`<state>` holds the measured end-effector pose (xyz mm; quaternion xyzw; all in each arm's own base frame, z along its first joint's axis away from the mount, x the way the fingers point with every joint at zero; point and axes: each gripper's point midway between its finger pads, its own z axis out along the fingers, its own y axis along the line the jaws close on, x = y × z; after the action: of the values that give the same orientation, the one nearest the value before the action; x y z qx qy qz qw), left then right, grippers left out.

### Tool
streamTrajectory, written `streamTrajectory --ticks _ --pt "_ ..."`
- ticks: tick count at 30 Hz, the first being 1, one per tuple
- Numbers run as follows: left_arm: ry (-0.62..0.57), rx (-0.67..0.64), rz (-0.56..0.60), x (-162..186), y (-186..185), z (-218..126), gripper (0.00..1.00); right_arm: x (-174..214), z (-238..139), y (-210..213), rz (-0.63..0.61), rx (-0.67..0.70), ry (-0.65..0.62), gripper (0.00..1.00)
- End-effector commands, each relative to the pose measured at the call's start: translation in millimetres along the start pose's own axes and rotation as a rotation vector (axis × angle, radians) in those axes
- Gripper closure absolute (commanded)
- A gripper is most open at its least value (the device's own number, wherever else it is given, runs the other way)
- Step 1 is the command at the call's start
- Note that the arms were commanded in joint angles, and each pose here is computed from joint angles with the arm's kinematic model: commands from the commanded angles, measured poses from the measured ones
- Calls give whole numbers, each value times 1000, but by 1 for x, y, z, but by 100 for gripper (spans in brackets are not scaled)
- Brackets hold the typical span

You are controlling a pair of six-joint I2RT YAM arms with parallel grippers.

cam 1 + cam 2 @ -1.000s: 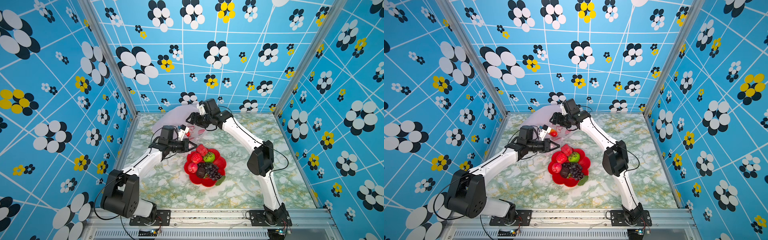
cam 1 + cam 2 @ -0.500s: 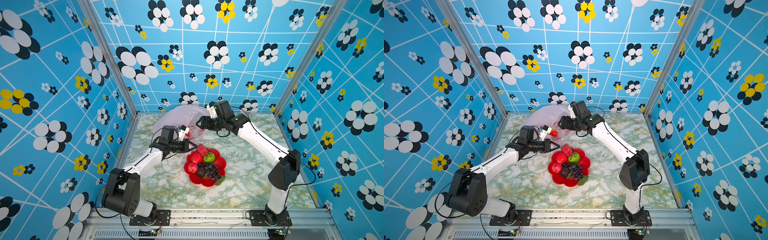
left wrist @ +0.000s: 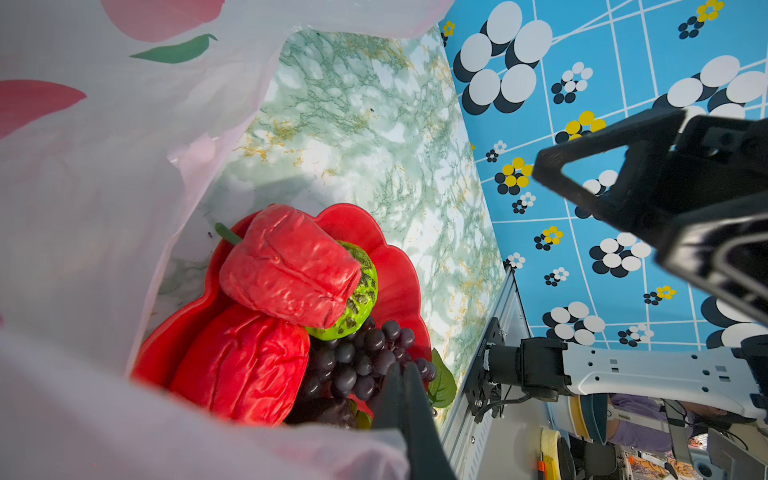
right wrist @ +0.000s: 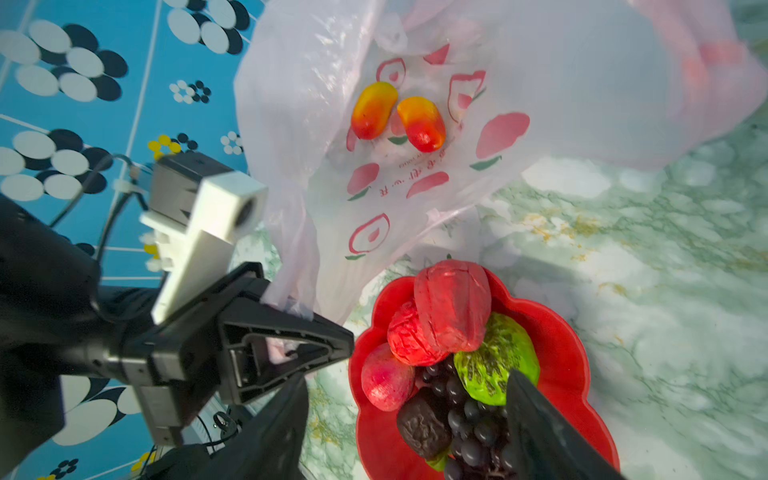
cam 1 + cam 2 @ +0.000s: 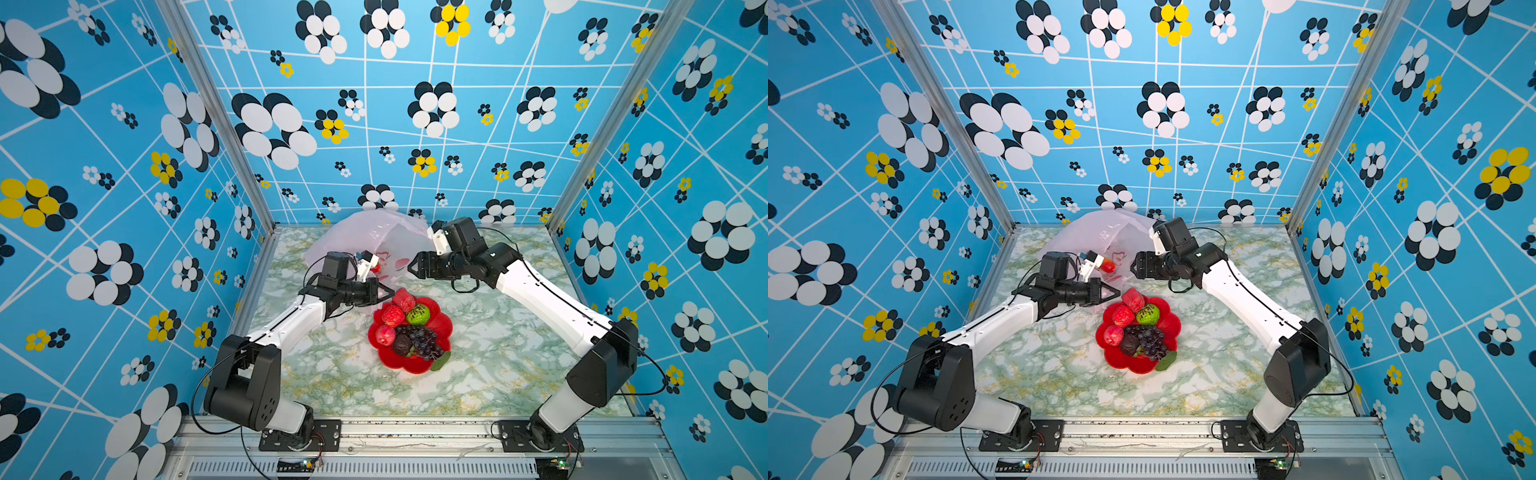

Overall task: Place the fruits into the plastic bag
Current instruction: 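Pull the right gripper out of the bag and back over the plate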

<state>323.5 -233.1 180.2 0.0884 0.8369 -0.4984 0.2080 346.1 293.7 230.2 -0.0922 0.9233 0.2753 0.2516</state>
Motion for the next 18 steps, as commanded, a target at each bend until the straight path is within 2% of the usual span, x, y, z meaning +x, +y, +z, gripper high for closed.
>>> streamTrajectory --ticks 1,8,18 --pt "14 -4 12 2 -1 3 100 30 3 -13 10 28 76 24" --pt "17 -1 10 3 -1 4 100 64 22 -29 38 53 134 22" --pt "14 1 18 2 -4 3 100 68 49 -35 6 85 167 20"
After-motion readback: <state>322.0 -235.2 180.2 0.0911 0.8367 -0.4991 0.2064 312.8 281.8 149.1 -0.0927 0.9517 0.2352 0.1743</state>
